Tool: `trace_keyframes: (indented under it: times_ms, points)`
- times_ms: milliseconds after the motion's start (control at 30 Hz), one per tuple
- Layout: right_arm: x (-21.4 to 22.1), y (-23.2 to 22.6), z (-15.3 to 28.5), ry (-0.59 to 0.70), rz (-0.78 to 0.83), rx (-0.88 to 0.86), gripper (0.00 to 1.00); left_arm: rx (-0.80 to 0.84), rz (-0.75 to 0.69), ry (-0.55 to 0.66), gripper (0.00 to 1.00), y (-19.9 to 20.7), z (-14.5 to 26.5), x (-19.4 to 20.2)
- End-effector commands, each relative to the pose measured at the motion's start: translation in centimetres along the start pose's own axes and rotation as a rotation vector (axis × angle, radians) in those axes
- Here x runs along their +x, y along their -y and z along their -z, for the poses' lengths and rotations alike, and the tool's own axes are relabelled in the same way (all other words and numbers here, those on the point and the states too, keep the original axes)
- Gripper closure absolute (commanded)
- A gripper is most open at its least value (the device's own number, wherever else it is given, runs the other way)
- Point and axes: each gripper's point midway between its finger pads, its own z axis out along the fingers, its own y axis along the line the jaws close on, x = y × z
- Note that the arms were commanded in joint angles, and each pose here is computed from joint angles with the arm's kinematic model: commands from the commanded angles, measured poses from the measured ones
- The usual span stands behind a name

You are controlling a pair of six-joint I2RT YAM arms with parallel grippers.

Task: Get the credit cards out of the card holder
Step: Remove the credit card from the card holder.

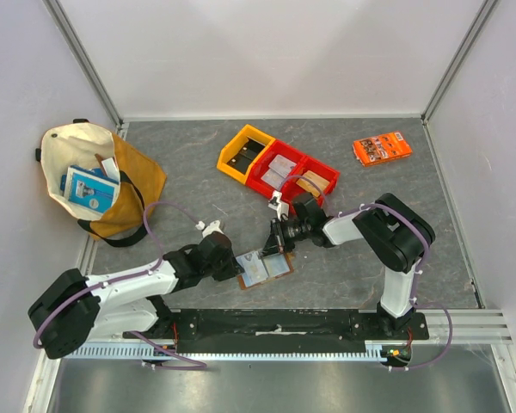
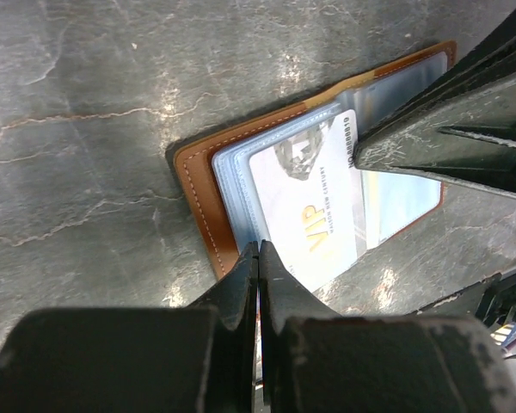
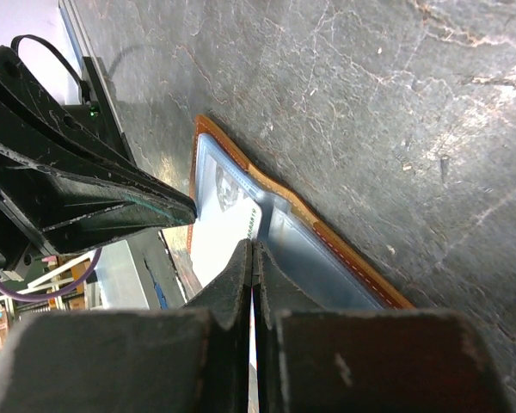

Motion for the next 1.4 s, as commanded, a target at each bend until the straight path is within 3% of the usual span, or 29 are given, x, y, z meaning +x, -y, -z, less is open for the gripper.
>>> trace_keyframes:
  times_ms: [0,133,400,533,700,1300,1367]
  points:
    - [-0.4,-0.7,0.5,0.013,0.025,-0.022,1.00,-0.046,0.002,0.005,0.98,-1.1,0.2,0.0]
    - [-0.4,-0.8,0.5,0.013,0.022,-0.023,0.99,-0.047,-0.017,-0.004,0.98,-0.7,0.0,-0.2]
    - [-0.2,-0.9,0.4,0.001,0.008,-0.038,0.80,-0.092,-0.035,-0.070,0.98,-1.3,-0.7,0.9]
    - [-0.2,-0.9,0.4,0.003,0.010,-0.039,0.82,-0.116,-0.045,-0.081,0.98,-1.7,-0.8,1.1]
    - [-0.2,-0.9,0.4,0.000,0.015,-0.041,1.00,-0.167,-0.063,-0.089,0.98,-2.4,-0.7,0.9]
    - [-0.9,1.5,3.0,0.031,-0.021,0.031,1.00,-0.200,-0.071,-0.085,0.98,-3.3,-0.5,0.9]
    - [-0.7,1.4,2.9,0.021,-0.025,0.017,0.86,-0.186,-0.071,-0.077,0.98,-3.0,-0.4,0.7]
